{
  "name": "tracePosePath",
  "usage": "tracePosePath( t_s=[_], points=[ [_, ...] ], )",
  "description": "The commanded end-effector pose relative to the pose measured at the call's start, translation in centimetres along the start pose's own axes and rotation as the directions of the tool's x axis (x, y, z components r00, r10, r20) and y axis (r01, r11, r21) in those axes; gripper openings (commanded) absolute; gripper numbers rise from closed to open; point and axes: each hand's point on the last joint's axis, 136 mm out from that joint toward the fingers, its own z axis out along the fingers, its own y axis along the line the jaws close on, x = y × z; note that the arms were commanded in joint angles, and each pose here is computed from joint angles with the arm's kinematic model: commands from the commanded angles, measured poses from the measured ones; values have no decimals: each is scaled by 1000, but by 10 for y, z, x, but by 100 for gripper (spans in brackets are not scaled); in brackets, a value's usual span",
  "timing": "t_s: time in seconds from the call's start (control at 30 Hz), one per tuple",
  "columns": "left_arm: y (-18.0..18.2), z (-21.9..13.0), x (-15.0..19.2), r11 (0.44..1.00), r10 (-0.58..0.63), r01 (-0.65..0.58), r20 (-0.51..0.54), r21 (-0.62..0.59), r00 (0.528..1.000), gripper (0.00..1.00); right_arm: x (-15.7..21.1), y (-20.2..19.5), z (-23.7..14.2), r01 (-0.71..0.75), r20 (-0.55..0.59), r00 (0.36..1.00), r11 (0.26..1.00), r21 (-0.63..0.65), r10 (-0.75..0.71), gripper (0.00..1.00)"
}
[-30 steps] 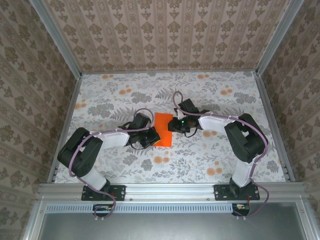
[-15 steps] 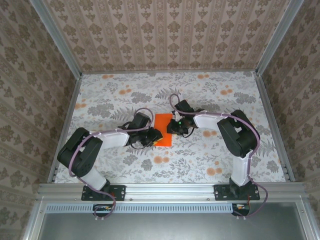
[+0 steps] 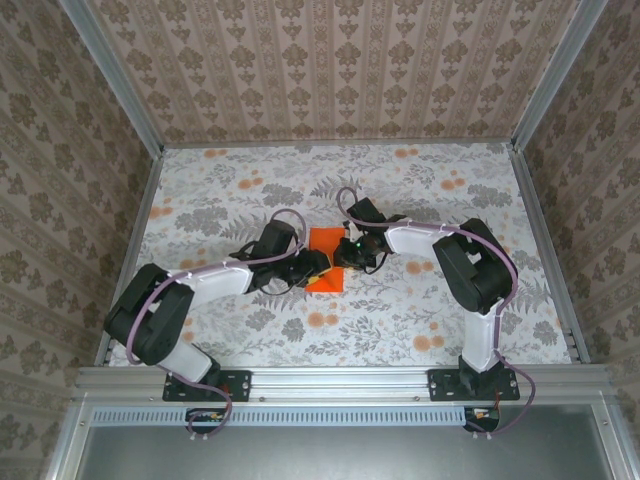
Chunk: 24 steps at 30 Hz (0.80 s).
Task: Fold a paper plane with a square sheet of paper (pick it up from the middle)
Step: Fold the triangle a second time at the center of the table.
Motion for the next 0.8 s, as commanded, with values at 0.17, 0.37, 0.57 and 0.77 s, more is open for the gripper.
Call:
tracePosePath(
  t_s=[0.17,0.37,0.57,0.77],
  points=[
    [-22,11,-23,995,91,-90,0,44,996,42,6,-10,-2,-42,-35,998,999,16,42,24],
    [-8,14,-25,997,77,-77,7,12,997,42,-11,6,-30,-62,43,997,991,-115,67,27],
    [4,18,-25,998,60,-60,11,-4,998,35,-19,8,-63,-43,129,989,980,-195,69,33],
    [7,20,-26,999,53,-53,11,-8,999,22,-5,29,-74,38,124,992,936,-349,5,38]
  ],
)
